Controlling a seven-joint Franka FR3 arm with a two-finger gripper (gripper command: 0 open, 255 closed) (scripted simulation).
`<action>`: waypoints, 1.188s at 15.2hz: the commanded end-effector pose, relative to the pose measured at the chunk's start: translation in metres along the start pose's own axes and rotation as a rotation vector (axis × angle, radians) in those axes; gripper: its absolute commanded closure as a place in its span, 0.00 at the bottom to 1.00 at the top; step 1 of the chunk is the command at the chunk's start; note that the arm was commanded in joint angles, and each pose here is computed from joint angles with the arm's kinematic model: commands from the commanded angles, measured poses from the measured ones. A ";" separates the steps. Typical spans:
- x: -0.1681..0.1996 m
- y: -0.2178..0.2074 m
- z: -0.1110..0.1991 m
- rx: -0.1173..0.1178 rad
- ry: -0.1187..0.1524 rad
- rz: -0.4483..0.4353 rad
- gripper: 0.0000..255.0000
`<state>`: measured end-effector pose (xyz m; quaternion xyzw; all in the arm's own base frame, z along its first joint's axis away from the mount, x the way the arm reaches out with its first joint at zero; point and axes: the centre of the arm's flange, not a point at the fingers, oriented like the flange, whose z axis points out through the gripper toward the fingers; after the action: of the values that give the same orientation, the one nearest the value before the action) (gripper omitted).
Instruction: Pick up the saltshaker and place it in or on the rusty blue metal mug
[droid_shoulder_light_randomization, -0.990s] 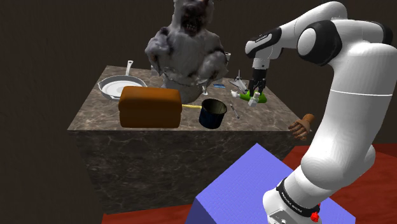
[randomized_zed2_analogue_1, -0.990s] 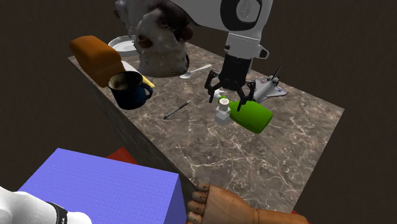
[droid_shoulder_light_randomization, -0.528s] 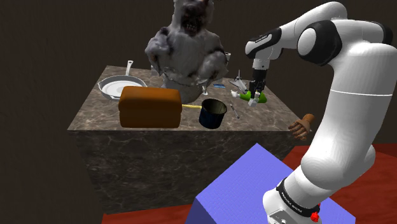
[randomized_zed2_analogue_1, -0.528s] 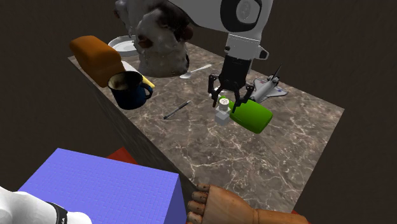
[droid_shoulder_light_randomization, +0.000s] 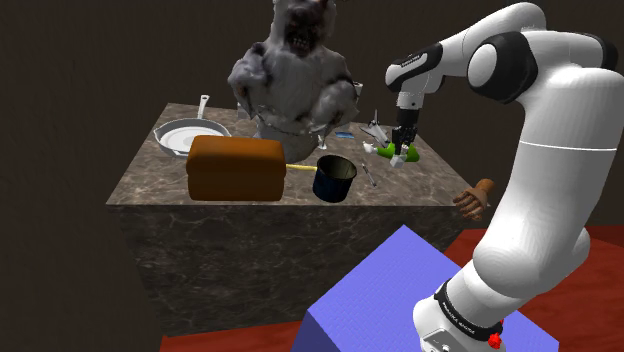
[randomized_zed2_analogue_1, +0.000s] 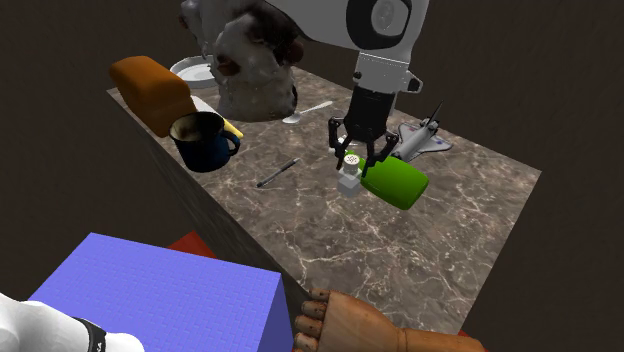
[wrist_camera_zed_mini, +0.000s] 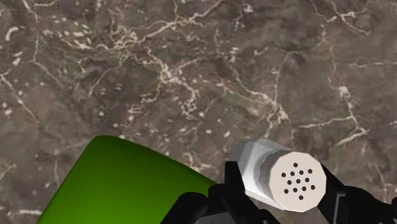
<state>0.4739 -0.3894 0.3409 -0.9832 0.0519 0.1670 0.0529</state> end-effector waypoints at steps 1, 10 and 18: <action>0.000 0.000 0.001 0.000 -0.002 0.001 1.00; -0.016 -0.004 -0.043 0.000 -0.002 0.001 1.00; -0.030 -0.007 -0.083 0.000 -0.002 0.001 1.00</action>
<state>0.4735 -0.3906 0.4250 -0.9830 0.0523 0.1677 0.0528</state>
